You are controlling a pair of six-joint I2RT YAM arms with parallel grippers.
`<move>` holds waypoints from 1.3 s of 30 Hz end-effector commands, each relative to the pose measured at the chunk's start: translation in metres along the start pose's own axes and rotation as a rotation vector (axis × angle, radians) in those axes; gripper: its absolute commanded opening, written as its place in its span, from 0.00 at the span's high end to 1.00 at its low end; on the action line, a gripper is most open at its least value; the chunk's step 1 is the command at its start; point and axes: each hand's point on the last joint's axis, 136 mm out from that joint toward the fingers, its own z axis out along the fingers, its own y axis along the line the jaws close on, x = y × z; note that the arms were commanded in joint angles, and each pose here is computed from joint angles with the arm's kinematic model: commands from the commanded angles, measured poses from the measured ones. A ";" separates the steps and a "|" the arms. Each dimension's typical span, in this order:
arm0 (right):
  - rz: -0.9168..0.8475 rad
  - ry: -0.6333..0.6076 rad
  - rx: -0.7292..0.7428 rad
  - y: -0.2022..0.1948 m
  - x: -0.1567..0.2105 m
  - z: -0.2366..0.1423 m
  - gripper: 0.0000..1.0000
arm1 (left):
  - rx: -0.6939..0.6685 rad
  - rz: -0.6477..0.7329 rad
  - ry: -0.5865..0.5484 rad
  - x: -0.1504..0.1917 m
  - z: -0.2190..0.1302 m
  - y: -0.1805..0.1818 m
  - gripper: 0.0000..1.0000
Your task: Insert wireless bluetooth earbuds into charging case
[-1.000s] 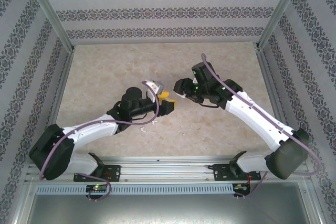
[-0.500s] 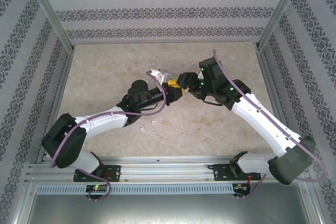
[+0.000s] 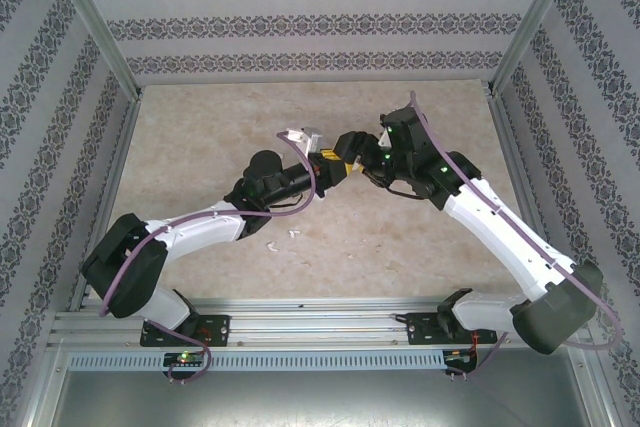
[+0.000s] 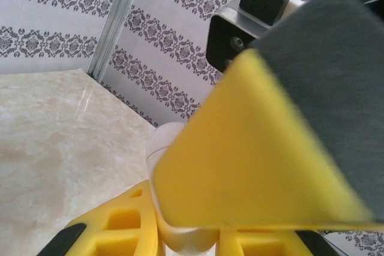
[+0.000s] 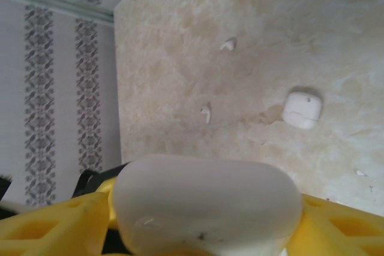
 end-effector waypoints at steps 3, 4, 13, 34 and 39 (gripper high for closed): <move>-0.087 -0.042 -0.200 0.038 -0.007 -0.037 0.17 | 0.021 -0.019 -0.085 -0.041 -0.012 -0.014 0.92; -0.111 -0.061 -0.222 0.041 -0.010 -0.045 0.17 | 0.019 -0.035 -0.086 -0.045 -0.015 -0.013 0.93; -0.205 -0.127 -0.429 0.052 -0.027 -0.084 0.29 | 0.117 -0.183 -0.056 -0.076 -0.044 -0.022 0.94; -0.356 0.036 -0.619 0.089 -0.001 -0.063 0.53 | 0.336 -0.300 -0.055 -0.117 -0.055 -0.066 0.96; -0.362 0.039 -0.690 0.096 -0.002 -0.066 0.61 | 0.354 -0.304 -0.025 -0.115 -0.052 -0.068 0.96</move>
